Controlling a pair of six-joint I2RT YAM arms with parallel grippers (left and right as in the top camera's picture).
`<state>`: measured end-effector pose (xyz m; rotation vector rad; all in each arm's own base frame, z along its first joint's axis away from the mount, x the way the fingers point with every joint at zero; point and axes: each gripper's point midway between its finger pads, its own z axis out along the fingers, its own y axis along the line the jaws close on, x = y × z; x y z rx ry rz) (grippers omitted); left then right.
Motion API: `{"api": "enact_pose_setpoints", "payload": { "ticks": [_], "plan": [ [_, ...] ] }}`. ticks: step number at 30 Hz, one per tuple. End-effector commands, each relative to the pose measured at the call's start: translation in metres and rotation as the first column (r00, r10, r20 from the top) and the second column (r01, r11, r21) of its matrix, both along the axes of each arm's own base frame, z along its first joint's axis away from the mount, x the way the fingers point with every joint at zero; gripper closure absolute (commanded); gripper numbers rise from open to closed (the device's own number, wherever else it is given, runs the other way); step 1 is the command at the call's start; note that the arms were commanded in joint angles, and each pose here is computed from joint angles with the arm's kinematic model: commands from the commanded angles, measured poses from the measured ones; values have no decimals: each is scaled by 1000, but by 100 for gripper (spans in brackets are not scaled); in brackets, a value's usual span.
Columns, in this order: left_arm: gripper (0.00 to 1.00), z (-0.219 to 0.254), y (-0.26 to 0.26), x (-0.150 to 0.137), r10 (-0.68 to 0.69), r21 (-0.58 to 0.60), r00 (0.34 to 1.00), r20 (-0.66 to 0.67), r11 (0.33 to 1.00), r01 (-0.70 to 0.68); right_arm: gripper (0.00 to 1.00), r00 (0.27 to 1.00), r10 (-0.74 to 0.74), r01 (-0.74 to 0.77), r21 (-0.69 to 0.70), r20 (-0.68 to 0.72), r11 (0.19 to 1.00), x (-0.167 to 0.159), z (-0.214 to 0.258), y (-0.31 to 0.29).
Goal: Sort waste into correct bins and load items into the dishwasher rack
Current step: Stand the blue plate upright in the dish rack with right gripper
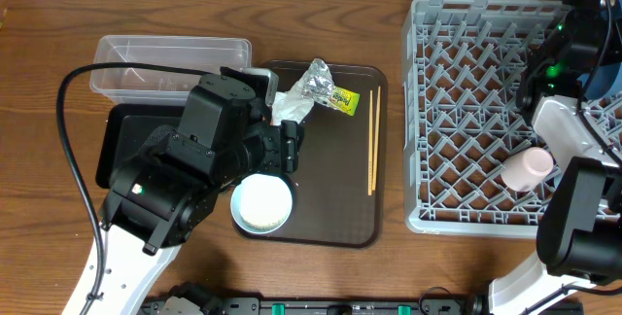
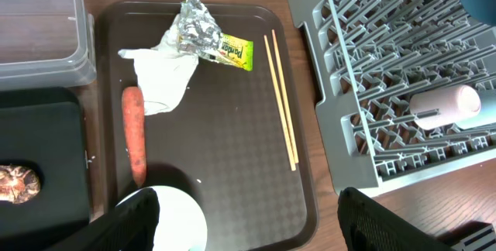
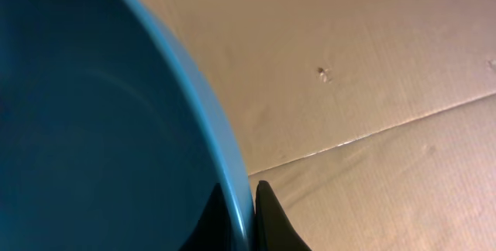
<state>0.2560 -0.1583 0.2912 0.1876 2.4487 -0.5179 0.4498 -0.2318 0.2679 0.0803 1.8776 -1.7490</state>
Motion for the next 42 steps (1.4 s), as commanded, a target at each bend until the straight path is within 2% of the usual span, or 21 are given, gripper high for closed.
{"api": "enact_pose_setpoints", "payload": {
  "ticks": [1, 5, 9, 16, 17, 18, 19, 21, 23, 28, 32, 39, 42],
  "plan": [
    [26, 3, 1, 0, 1, 0, 1000, 4, 1000, -1, 99, 995, -3, 1, -22, -102, 1000, 4, -27, -2],
    [26, 2, 2, -2, 1, 4, 1000, -2, 1000, -1, 99, 996, -11, 4, -87, -84, 996, 2, -4, -2],
    [26, 1, 1, -1, 1, 6, 1000, -5, 1000, -1, 99, 996, -15, 7, -95, -83, 995, 1, -1, -2],
    [26, -7, 0, 2, 1, 21, 999, -34, 1000, -1, 99, 989, 8, -5, 20, -149, 1000, 3, -42, 0],
    [26, -9, 0, 2, 1, 25, 999, -41, 1000, 0, 88, 988, 8, -1, 49, -152, 999, 2, -51, 0],
    [26, -10, 0, 2, 1, 26, 999, -44, 1000, 0, 38, 991, 7, 4, 83, -130, 997, 1, -59, 1],
    [25, -11, 0, 2, 1, 29, 999, -47, 1000, 0, 1, 998, -3, 11, 124, -64, 992, 0, -63, 3],
    [17, -11, 0, 3, 1, 28, 999, -45, 1000, 0, 1, 990, -73, 50, 189, 118, 981, -7, -62, 7],
    [15, -10, 0, 2, 2, 26, 999, -42, 1000, 0, 1, 975, -108, 67, 202, 196, 977, -11, -56, 15],
    [12, -9, 1, 1, 1, 25, 999, -41, 1000, 0, 1, 966, -7, -48, 207, 260, 977, 1, -29, 49],
    [11, -9, 1, 1, 1, 26, 999, -41, 1000, 0, 1, 963, 134, -195, 260, 235, 946, 15, -28, 83],
    [10, -12, 3, -3, 0, 38, 998, -61, 999, 2, 1, 943, 234, -325, 498, 238, 804, 12, -63, 133],
    [10, -16, 5, -7, -17, 62, 997, -74, 998, 21, 1, 915, 281, -403, 630, 290, 664, 9, -70, 161]
  ]
}}
